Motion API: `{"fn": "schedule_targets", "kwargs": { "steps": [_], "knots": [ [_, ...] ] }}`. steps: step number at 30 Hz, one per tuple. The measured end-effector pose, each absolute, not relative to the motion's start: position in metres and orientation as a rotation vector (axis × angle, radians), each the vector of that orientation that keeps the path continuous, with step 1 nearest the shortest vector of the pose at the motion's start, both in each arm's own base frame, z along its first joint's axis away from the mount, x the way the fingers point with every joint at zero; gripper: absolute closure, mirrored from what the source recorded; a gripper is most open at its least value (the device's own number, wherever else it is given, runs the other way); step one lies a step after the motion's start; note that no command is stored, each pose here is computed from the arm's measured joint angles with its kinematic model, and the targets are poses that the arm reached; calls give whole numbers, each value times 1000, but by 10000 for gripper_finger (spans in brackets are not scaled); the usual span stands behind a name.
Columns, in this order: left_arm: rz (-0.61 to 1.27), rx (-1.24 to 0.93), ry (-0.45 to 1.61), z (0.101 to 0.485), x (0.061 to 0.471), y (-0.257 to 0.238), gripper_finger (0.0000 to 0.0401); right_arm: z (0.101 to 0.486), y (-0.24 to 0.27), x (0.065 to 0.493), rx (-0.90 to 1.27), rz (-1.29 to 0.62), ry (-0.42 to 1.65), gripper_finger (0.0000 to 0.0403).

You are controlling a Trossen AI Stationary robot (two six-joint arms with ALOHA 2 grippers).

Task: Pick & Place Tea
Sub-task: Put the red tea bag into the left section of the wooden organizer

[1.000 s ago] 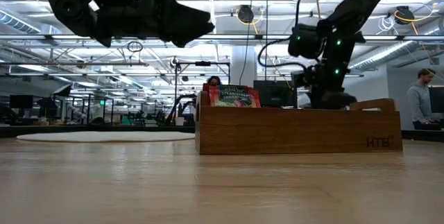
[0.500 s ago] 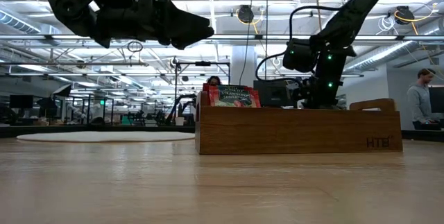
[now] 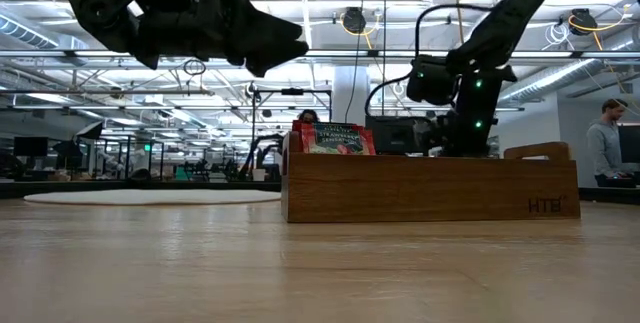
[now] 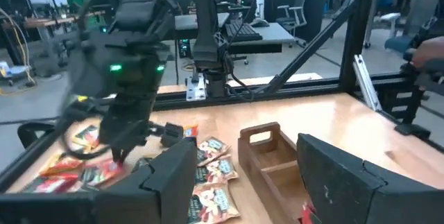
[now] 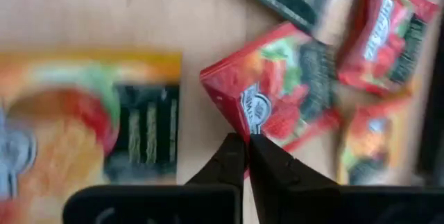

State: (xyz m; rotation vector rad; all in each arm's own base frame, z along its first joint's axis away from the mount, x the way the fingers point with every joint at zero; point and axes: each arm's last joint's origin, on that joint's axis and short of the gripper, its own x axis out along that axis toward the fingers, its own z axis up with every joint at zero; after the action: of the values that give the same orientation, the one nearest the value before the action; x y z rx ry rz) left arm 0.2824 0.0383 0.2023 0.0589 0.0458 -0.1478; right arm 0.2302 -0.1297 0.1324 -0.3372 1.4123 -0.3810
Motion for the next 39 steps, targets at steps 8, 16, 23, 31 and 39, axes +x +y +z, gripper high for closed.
{"fn": "schedule_targets", "kwargs": {
  "steps": [8, 16, 23, 31, 39],
  "knots": [
    [-26, -185, 46, 203, 283, 42, 155, 182, -63, 242, -710, -586, 1253, 402],
    [167, -485, -17, 208, 285, 44, 155, 204, 16, 277, -887, -533, 807, 402],
    [187, -571, -54, 210, 287, 28, 155, 202, 32, 308, -1052, -546, 623, 402],
    [296, -634, -99, 210, 287, 24, 155, 195, 34, 318, -1086, -510, 558, 403],
    [301, -666, -98, 213, 290, 21, 155, 199, 34, 320, -1061, -502, 504, 403]
  ]
}}
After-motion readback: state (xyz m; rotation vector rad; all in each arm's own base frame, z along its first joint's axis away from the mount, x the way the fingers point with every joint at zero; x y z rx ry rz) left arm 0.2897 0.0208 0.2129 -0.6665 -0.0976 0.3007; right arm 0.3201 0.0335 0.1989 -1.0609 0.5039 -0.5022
